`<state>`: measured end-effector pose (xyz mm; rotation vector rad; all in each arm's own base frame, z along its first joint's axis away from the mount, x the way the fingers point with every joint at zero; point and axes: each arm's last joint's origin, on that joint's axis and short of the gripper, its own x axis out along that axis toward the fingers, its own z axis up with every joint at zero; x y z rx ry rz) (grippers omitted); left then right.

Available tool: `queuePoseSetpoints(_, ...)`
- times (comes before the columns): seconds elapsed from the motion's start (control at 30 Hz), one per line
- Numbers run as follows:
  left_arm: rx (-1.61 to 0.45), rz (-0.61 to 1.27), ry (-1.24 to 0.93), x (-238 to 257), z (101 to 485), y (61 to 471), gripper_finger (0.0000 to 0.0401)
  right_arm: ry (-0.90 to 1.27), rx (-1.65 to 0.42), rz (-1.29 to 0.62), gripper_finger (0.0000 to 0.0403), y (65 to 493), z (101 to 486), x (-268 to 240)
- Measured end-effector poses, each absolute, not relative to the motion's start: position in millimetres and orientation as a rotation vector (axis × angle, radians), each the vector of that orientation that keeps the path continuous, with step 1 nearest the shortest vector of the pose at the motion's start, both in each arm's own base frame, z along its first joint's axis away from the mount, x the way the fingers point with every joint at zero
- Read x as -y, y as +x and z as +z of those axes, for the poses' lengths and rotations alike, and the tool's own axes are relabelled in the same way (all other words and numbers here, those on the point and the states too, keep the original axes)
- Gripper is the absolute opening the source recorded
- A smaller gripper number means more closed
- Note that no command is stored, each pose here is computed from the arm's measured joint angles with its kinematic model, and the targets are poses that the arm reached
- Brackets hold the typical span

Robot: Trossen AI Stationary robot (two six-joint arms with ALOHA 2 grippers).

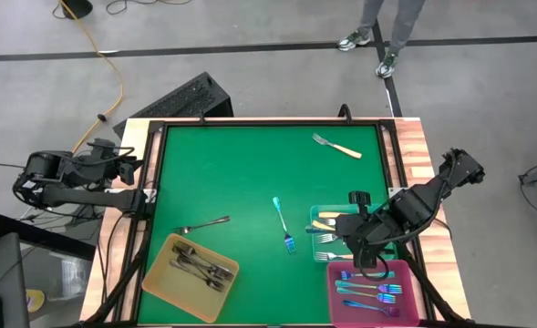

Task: Sort silverware by color (type)
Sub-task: Put the purple fork into the pink bin

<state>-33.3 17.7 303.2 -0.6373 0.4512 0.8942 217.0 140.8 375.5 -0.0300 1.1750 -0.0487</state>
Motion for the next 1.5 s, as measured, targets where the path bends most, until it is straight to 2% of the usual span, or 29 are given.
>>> queuePoseSetpoints(1.5, -0.451, 0.894, -0.637, -17.7, 303.2, -33.3, 0.0158, -0.051, -1.197, -0.046, 0.003, 213.4, 374.8, -141.7)
